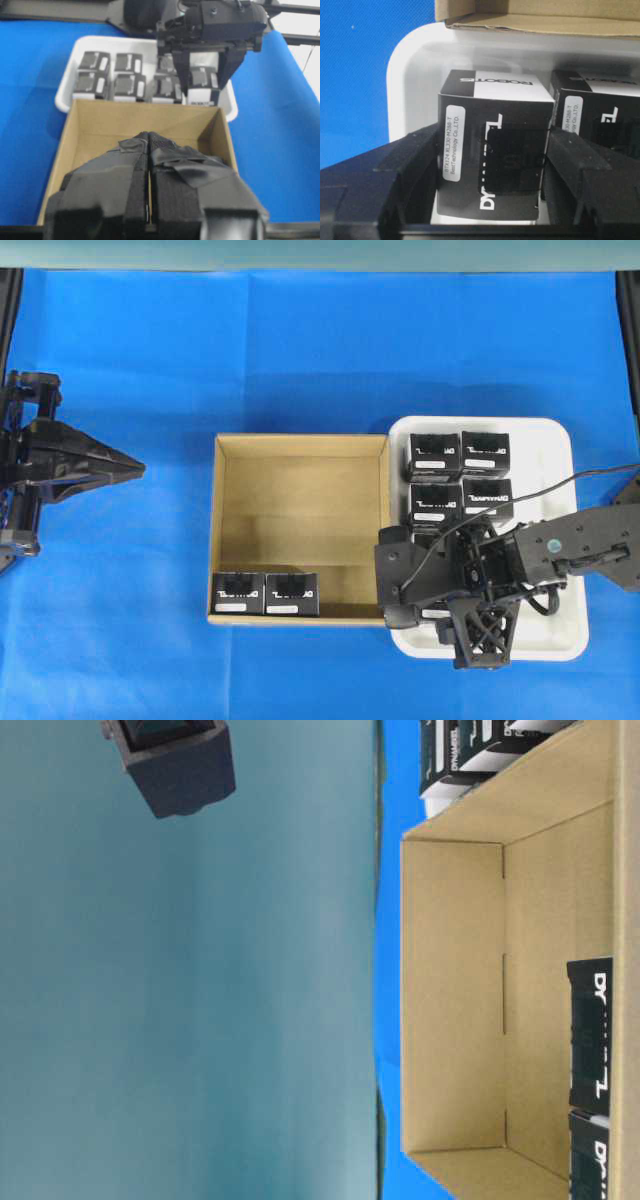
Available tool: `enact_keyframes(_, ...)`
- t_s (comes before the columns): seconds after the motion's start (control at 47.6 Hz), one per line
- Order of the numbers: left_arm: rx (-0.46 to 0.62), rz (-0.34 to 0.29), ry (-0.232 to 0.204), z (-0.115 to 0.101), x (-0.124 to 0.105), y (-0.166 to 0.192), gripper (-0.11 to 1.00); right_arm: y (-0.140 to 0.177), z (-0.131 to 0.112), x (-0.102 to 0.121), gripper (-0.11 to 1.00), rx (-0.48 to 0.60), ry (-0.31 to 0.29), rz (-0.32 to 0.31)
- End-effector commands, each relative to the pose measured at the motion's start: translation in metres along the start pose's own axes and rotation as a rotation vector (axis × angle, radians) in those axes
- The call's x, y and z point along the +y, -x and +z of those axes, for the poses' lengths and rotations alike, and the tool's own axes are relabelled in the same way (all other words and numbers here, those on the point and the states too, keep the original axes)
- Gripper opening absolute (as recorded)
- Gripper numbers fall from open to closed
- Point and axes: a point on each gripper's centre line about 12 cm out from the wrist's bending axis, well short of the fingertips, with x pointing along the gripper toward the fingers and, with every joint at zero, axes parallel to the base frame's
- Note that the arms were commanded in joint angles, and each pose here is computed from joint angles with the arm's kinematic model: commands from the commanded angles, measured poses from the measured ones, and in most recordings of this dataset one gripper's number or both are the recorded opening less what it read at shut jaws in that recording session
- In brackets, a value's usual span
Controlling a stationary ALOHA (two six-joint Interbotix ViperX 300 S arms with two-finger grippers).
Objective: Pick the box from inside the cardboard box.
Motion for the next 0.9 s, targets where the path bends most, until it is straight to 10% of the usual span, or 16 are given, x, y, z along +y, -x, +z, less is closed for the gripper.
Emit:
enact_keyframes(0.0, -0.028, -0.002, -0.002, 0.0107, -0.0006, -0.0015, -0.04, -0.0047, -0.0011, -0.0015, 0.61, -0.001, -0.002, -0.004)
enact_keyframes(0.882, -0.028, -0.002, -0.002, 0.0107, -0.0006, -0.0015, -0.04, -0.0068, 0.0007, -0.0011, 0.61, -0.028, -0.002, 0.0)
